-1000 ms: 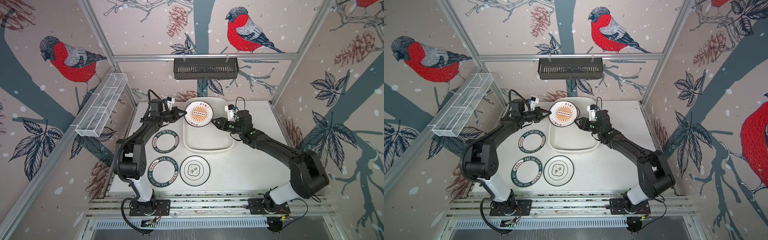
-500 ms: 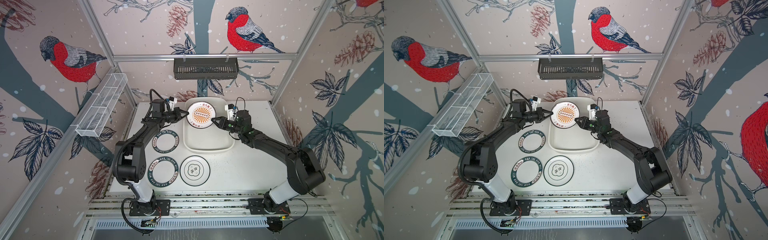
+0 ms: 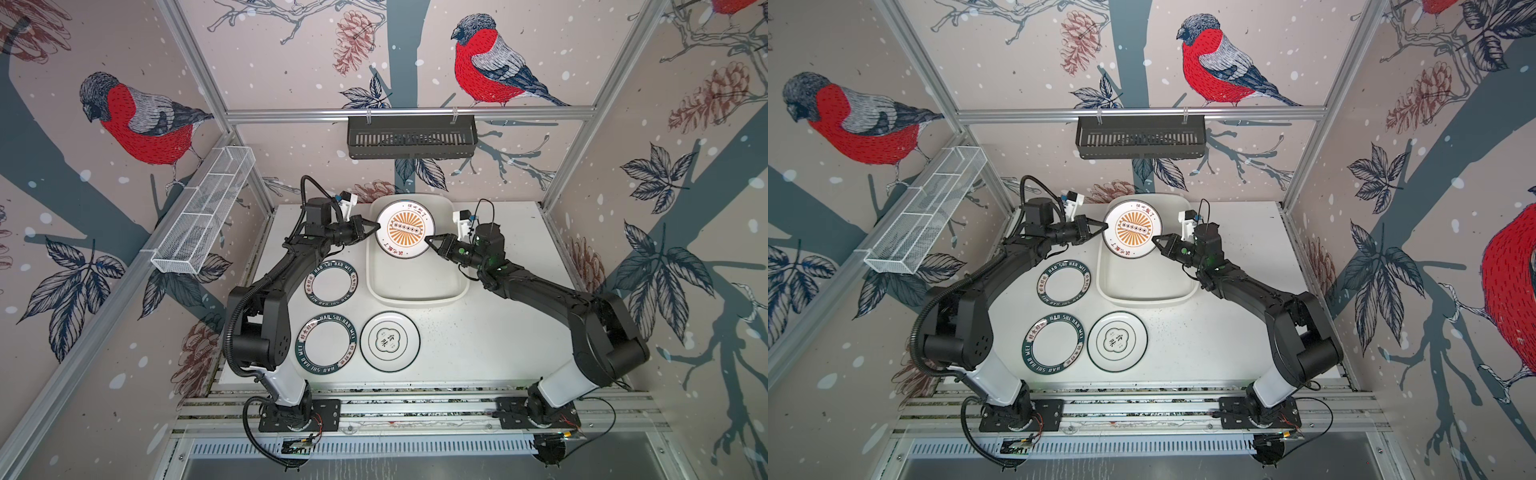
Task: Place the plates into the plastic bin on the countertop
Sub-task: 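Grasp the plate's rim with the right gripper while the left gripper holds it, then open the left gripper while the right gripper lowers the plate into the bin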
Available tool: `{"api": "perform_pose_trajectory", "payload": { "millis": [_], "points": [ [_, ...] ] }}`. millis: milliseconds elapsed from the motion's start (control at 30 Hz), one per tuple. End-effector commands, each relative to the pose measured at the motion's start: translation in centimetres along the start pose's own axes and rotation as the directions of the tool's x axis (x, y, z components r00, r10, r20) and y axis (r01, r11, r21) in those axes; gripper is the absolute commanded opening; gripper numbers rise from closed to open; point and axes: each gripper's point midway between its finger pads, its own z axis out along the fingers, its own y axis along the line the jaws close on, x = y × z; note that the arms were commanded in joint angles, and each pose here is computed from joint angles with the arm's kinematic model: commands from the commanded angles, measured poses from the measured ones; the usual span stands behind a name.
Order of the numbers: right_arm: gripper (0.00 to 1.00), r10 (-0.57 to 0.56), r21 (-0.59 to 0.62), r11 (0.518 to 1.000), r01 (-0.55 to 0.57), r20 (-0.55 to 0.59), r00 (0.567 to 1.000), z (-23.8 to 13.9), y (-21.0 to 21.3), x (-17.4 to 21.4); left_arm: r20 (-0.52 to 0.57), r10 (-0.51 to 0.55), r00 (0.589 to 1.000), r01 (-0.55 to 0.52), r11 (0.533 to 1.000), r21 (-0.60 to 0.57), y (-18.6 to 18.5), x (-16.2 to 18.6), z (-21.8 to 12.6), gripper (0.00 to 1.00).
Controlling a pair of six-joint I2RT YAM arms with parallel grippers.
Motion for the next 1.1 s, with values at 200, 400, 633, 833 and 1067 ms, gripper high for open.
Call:
{"api": "perform_pose_trajectory", "payload": {
  "millis": [200, 400, 633, 833, 1067],
  "points": [
    [0.03, -0.05, -0.072, 0.996, 0.05, 0.002, 0.999, 0.3, 1.5, -0.3, 0.031, 0.001, 1.0, -0.001, 1.0, 0.018, -1.1, -0.9, -0.3, 0.23],
    [0.03, -0.032, -0.04, 0.999, 0.033, 0.022, 0.999, 0.1, 0.6, -1.1, 0.055, 0.035, 0.998, -0.032, 0.998, -0.062, -0.5, -1.8, -1.1, 0.58],
    [0.03, 0.038, 0.076, 0.996, -0.041, 0.05, 0.998, 0.0, -2.8, -2.9, 0.174, 0.05, 0.983, -0.018, 0.984, -0.18, 1.7, -6.0, -5.6, 0.61],
    [0.03, 0.094, 0.177, 0.979, -0.102, 0.056, 0.994, 1.3, -5.6, -4.1, 0.216, 0.074, 0.974, -0.022, 0.971, -0.237, 2.6, -8.3, -8.3, 0.61],
    [0.03, 0.135, 0.242, 0.961, -0.137, 0.025, 0.991, 4.8, -8.0, -4.7, 0.213, 0.145, 0.966, -0.093, 0.967, -0.238, 1.3, -8.8, -8.9, 0.65]
  ]
}}
